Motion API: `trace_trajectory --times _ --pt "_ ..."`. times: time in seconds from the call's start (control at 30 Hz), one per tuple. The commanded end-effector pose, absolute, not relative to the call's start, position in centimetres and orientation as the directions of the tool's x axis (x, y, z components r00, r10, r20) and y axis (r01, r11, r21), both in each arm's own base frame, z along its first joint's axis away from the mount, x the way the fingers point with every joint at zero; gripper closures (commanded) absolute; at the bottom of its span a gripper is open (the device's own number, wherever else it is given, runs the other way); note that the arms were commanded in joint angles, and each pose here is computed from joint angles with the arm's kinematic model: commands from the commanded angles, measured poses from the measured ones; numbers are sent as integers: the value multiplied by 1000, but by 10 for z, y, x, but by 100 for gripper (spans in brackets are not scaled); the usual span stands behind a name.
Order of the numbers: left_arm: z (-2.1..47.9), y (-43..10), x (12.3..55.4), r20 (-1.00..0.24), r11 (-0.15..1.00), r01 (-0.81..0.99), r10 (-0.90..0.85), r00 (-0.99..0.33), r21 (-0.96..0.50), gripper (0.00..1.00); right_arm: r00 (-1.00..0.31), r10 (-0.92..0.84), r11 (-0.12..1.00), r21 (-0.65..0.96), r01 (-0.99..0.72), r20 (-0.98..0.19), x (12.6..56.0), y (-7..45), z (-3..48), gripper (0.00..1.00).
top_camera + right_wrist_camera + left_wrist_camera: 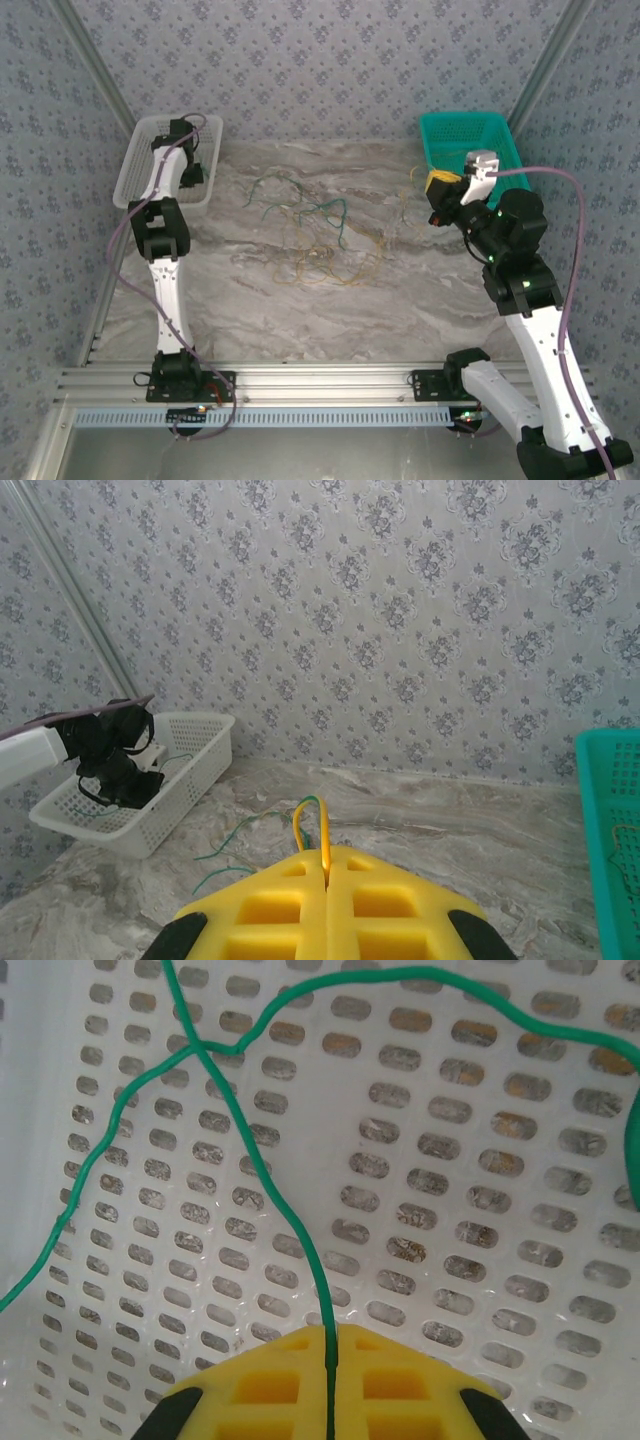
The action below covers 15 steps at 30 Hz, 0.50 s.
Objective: Untangle the cables
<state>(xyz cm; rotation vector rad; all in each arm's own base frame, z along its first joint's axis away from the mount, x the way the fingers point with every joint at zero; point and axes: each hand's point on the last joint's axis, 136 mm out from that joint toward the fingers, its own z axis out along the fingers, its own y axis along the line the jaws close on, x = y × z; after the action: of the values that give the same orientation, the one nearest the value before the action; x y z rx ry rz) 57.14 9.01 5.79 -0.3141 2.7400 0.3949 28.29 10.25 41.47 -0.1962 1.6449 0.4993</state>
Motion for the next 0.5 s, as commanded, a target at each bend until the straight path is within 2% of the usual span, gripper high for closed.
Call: trace_trajectory --times 0.0,0.03,0.1,0.2,0.3,0.33,0.37,0.4,0.43,0.47 --pt "82 87 573 -403 942 -265 -164 -900 208 100 -127 171 895 208 -394 -977 286 99 416 100" --pt "89 88 573 -416 941 -271 -167 -894 204 94 -128 170 896 207 -392 -977 287 99 416 100" --pt "104 85 574 -446 942 -276 -168 -879 190 68 -133 171 899 209 -384 -976 289 98 414 100" --pt "130 81 571 -495 947 -281 -172 -852 154 44 -142 169 903 212 -375 -975 291 97 410 100" --pt "157 77 562 -541 947 -297 -186 -820 124 27 -156 171 902 218 -372 -973 294 98 407 100" --pt "169 77 557 -568 946 -305 -191 -801 113 25 -161 170 903 219 -369 -972 295 98 405 100" --pt "179 75 553 -591 945 -310 -193 -783 101 16 -163 170 905 219 -365 -972 296 97 405 100" --pt "187 73 547 -615 946 -312 -198 -763 83 14 -171 168 908 220 -357 -971 299 96 402 100" --pt "195 72 539 -635 945 -320 -207 -744 66 2 -177 166 911 220 -349 -970 302 96 399 100" --pt "197 69 531 -640 947 -318 -214 -738 50 1 -189 164 914 221 -339 -968 305 95 394 100"
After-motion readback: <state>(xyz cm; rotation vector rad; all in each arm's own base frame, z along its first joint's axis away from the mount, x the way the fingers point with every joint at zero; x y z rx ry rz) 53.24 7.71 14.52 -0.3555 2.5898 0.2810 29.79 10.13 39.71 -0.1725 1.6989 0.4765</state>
